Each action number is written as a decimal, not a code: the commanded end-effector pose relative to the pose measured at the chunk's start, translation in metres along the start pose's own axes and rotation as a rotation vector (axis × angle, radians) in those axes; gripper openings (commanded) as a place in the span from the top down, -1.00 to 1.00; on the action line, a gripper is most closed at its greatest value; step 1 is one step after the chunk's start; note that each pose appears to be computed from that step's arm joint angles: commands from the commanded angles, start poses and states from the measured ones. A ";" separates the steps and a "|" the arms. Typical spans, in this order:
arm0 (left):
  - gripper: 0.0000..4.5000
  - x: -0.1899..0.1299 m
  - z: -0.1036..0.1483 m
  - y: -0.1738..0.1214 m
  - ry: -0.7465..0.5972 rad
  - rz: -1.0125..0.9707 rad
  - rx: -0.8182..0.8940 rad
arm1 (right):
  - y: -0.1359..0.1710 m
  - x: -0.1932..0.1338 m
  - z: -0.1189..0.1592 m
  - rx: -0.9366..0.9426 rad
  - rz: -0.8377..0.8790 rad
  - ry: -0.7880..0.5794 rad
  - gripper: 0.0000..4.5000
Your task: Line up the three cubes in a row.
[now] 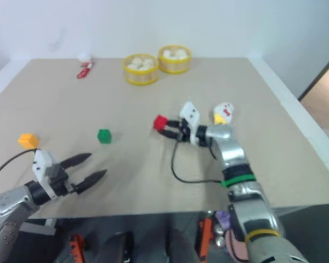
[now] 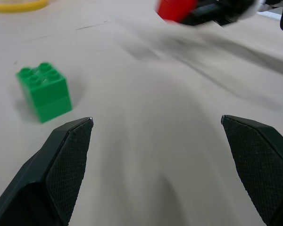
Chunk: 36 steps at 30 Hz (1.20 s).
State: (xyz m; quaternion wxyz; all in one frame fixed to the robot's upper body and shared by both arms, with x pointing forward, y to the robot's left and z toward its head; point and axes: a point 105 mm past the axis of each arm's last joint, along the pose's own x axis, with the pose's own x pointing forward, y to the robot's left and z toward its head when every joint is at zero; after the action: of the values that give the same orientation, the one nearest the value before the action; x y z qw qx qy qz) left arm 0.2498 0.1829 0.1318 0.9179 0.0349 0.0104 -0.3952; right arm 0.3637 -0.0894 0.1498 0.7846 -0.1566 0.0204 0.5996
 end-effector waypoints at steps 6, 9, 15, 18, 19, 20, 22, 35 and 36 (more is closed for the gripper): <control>-1.00 0.002 0.000 -0.007 0.021 -0.158 0.089 | 0.018 -0.013 0.006 -0.029 0.193 0.033 0.48; -1.00 0.006 0.000 -0.005 0.018 -0.172 0.100 | 0.014 -0.011 0.002 -0.045 0.184 0.048 0.48; -1.00 0.013 0.003 -0.003 0.016 -0.176 0.108 | 0.007 -0.008 -0.014 -0.083 0.190 0.115 0.48; -1.00 0.014 0.006 -0.004 0.007 -0.179 0.111 | 0.008 -0.009 -0.023 -0.103 0.217 0.152 0.48; -1.00 0.014 0.007 -0.004 0.002 -0.180 0.111 | 0.009 -0.009 -0.025 -0.112 0.226 0.163 0.48; -1.00 0.015 0.008 -0.005 -0.001 -0.180 0.111 | 0.010 -0.009 -0.028 -0.121 0.239 0.171 0.48; -1.00 0.014 0.010 -0.005 -0.005 -0.179 0.111 | 0.013 -0.010 -0.032 -0.139 0.265 0.190 0.48; -1.00 0.013 0.012 -0.008 -0.012 -0.165 0.103 | 0.016 -0.008 -0.042 -0.130 0.297 0.214 0.48; -1.00 0.013 0.012 -0.008 -0.013 -0.162 0.102 | 0.016 -0.008 -0.042 -0.125 0.291 0.214 0.25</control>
State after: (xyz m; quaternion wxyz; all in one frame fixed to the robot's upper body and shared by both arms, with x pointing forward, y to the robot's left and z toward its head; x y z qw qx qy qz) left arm 0.2549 0.1687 0.1328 0.8814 0.0725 0.0063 -0.4666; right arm 0.3526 -0.1061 0.1066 0.6794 -0.2545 0.0865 0.6828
